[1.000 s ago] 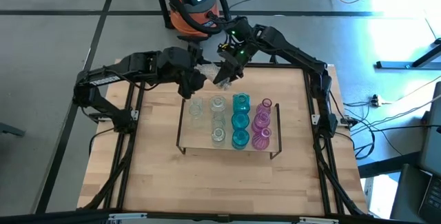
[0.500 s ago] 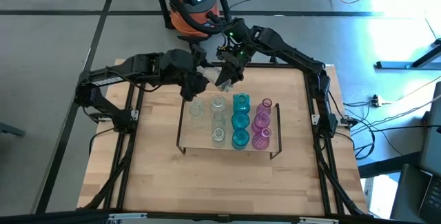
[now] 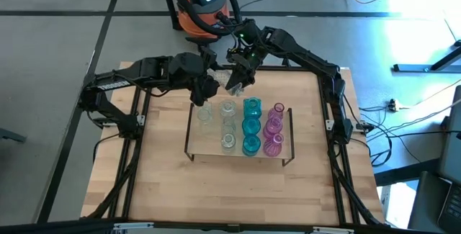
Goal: Sort vases onto shelf
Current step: Put the transparent vase on the shelf
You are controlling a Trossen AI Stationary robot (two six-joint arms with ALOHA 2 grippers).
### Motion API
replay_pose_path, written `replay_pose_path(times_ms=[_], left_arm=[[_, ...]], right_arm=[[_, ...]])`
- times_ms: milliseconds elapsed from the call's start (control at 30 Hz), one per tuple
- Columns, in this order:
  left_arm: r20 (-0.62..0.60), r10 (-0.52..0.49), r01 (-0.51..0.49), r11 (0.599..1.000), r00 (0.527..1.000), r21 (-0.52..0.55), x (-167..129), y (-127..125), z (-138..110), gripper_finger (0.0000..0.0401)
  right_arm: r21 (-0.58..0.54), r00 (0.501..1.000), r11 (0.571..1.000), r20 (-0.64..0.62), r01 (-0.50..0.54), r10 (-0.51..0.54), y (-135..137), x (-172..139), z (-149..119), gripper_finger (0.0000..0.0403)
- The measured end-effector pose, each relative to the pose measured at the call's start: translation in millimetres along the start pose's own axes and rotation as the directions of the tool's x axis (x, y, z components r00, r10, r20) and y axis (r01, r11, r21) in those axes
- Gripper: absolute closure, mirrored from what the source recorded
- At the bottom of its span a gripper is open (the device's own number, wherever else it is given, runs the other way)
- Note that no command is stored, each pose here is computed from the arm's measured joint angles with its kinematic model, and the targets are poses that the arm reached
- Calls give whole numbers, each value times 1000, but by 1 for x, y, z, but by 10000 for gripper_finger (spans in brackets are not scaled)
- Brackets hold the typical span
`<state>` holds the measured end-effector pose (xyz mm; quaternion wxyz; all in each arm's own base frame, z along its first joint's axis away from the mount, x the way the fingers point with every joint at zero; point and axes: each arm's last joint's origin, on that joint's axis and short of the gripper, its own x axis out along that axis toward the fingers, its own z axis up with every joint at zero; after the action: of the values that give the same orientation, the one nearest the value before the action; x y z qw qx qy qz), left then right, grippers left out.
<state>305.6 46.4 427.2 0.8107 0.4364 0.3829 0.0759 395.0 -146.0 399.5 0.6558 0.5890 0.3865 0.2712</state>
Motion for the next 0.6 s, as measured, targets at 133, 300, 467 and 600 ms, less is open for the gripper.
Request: replay_pose_path(times_ms=[133, 300, 467, 600], left_arm=[[-4, 14, -14, 1000, 1000, -1, 3, 0, 2, 99], [-63, 15, -11, 998, 998, 69, 15, -6, 5, 64], [-111, 51, -39, 993, 992, 110, 17, -8, 7, 59], [-146, 90, -72, 989, 985, 129, 15, -12, 11, 77]], right_arm=[[-54, 1000, 998, -5, -15, 15, 3, 1, 1, 205], [-53, 999, 998, -31, -25, 23, 5, 8, -1, 205], [-32, 999, 999, -35, -11, 10, 5, 12, -4, 205], [-31, 999, 1000, -34, -4, 3, 5, 14, -4, 205]])
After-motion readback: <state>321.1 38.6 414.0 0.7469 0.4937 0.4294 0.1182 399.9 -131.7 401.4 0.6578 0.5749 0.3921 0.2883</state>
